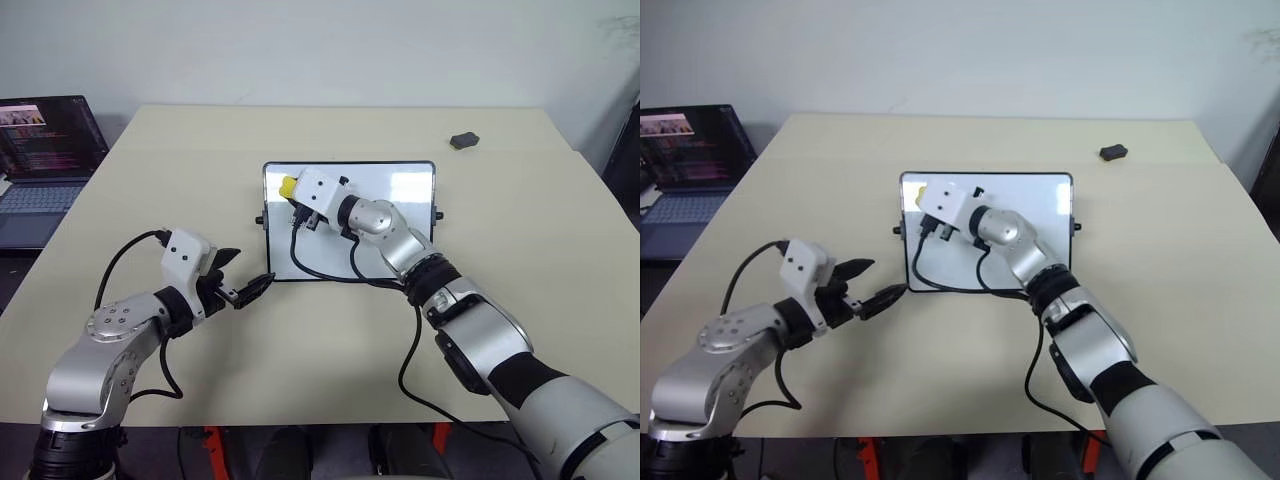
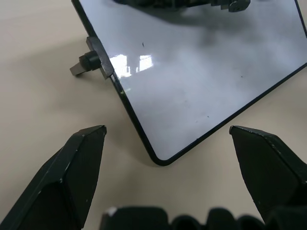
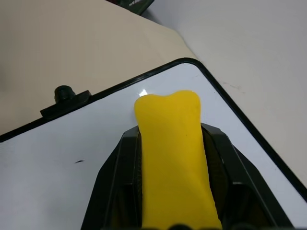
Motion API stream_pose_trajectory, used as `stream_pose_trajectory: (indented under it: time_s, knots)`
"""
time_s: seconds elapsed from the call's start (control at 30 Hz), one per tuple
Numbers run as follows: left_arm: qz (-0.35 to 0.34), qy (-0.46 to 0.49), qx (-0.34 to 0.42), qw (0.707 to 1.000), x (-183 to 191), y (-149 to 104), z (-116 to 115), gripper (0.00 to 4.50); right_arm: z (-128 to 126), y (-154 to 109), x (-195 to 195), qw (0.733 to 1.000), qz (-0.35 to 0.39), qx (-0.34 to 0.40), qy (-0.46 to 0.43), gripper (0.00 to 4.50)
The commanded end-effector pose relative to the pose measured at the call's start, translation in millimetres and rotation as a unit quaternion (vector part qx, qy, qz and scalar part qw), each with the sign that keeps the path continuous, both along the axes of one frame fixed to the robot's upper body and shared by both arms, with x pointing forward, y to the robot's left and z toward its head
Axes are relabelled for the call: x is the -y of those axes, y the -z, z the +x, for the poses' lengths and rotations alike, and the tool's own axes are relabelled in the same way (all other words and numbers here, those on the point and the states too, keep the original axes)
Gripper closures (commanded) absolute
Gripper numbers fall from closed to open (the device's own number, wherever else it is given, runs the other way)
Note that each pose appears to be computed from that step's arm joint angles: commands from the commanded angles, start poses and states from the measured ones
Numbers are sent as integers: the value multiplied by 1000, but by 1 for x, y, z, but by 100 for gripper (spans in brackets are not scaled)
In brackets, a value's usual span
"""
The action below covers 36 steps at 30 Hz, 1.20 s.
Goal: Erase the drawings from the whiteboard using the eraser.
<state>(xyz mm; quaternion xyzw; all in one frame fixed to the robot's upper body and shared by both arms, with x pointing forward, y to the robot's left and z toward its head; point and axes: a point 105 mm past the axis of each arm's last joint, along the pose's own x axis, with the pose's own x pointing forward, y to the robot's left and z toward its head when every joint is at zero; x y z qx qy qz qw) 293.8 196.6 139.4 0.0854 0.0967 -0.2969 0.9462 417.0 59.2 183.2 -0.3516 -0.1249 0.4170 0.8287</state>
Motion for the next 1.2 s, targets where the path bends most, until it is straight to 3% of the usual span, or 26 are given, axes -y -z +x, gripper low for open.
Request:
stream_pose_trajectory:
  time_s: [0.03, 0.23, 0.33, 0.5, 0.7, 0.93, 1.03, 1.2]
  knots:
    - [4, 10, 23, 1000, 6, -10, -3, 0, -5, 28, 2, 998, -48, -35, -18, 319]
    - [3, 11, 24, 1000, 6, -11, -2, 0, -18, 71, 18, 988, -113, -95, -43, 319]
    - [3, 12, 25, 1000, 7, -12, -1, 0, -22, 78, 21, 985, -126, -104, -50, 319]
    - [2, 15, 26, 1000, 8, -13, 1, 0, -29, 69, 16, 986, -115, -96, -75, 319]
    - [1, 19, 27, 999, 9, -14, 0, 0, -42, 35, 11, 990, -33, -83, -105, 319]
    - [11, 84, 59, 995, 28, -31, -6, 0, -71, 6, 40, 990, 38, -90, -105, 319]
    - [20, 142, 66, 988, 44, -39, -12, 0, -90, 6, 55, 985, 63, -126, -100, 319]
    - [26, 261, 61, 963, 85, -45, -29, 0, -117, 28, 113, 969, 121, -214, 7, 319]
